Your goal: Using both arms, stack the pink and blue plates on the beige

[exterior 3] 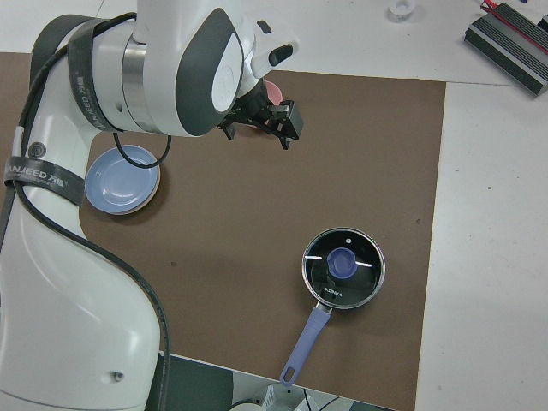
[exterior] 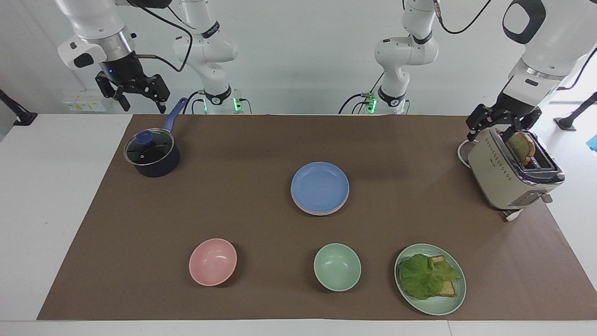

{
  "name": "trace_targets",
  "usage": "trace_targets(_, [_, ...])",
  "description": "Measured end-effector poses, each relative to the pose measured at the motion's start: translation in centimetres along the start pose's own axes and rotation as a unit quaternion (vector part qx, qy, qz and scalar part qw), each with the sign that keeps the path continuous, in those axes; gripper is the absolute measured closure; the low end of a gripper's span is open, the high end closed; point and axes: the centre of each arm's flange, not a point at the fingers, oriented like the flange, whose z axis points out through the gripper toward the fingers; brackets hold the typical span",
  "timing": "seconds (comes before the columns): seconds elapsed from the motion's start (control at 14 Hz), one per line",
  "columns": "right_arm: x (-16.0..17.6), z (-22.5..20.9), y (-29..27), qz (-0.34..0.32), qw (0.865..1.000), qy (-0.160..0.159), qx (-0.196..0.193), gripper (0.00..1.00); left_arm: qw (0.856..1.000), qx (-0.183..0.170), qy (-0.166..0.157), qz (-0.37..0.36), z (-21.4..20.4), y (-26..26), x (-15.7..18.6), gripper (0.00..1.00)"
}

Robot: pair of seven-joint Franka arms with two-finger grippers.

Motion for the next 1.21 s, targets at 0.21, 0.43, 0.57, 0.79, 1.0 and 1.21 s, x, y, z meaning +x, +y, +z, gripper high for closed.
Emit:
trace_targets(0.21, [-0.01, -0.02, -0.07, -0.001, 1.000, 0.000, 0.000, 0.00, 1.000, 0.000, 0.000, 0.000, 0.00, 0.00, 0.00, 0.00])
trace_targets(0.43, [-0.02, -0.02, -0.20, 0.011, 1.000, 0.000, 0.006, 0.00, 1.000, 0.000, 0.000, 0.000, 0.00, 0.00, 0.00, 0.00])
trace_targets(0.57, [-0.03, -0.02, -0.26, 0.019, 1.000, -0.001, 0.009, 0.00, 1.000, 0.000, 0.000, 0.000, 0.00, 0.00, 0.00, 0.00])
trace_targets(0.79, [-0.03, -0.01, -0.26, 0.019, 1.000, -0.001, 0.009, 0.00, 1.000, 0.000, 0.000, 0.000, 0.00, 0.00, 0.00, 0.00])
trace_targets(1.0, [-0.09, 0.07, -0.26, 0.019, 1.000, -0.002, 0.009, 0.00, 1.000, 0.000, 0.000, 0.000, 0.00, 0.00, 0.00, 0.00])
trace_targets(1.21, [-0.18, 0.07, -0.25, 0.019, 1.000, -0.003, 0.009, 0.00, 1.000, 0.000, 0.000, 0.000, 0.00, 0.00, 0.00, 0.00])
